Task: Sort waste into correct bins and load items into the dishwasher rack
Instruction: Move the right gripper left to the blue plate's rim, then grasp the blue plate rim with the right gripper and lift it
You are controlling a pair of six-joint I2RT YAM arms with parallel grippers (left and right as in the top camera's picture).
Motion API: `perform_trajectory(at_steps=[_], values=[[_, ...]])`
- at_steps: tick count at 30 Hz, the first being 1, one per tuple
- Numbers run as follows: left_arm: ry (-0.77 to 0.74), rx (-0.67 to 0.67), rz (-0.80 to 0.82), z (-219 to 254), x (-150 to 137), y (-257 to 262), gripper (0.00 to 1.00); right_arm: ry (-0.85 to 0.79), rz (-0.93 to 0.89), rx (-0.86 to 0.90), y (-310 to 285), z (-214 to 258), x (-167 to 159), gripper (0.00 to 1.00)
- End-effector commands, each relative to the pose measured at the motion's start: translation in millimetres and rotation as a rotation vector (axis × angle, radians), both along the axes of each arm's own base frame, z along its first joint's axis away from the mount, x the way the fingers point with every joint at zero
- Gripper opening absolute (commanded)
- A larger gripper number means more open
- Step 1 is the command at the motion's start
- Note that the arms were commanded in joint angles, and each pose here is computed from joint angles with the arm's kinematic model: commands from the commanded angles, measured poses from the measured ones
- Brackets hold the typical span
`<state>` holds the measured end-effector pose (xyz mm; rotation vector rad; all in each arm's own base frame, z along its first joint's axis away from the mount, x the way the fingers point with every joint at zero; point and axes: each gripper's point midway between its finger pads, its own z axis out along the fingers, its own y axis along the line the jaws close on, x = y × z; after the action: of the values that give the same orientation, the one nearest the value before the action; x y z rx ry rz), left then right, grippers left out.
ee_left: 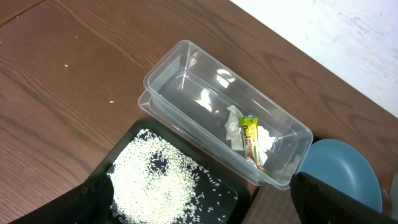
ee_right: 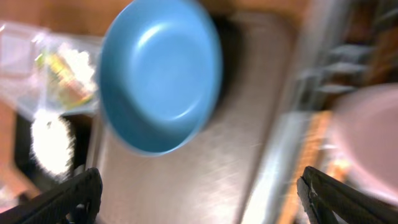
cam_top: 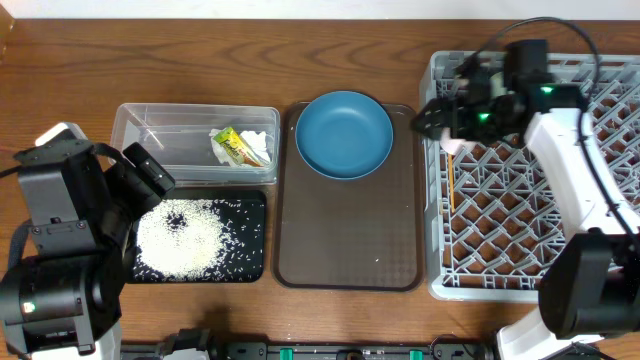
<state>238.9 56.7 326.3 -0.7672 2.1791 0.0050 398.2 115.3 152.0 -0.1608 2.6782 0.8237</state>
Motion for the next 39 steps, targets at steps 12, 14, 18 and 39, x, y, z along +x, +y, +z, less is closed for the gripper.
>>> perform_trajectory(at_steps=[12, 14, 18, 39], values=[[-0.015, 0.017, 0.008, 7, -1, 3, 0.94, 0.104, -0.106, -0.255, 60, -24, -32, 0.28], [-0.015, 0.017, 0.008, 7, -1, 3, 0.94, 0.11, -0.191, -0.31, 59, -28, -33, 0.28], [-0.015, 0.017, 0.008, 7, -1, 3, 0.94, 0.094, -0.315, -0.385, 58, -32, -33, 0.28], [-0.015, 0.017, 0.008, 7, -1, 3, 0.94, 0.034, -0.537, -0.347, 74, -80, -17, 0.27]])
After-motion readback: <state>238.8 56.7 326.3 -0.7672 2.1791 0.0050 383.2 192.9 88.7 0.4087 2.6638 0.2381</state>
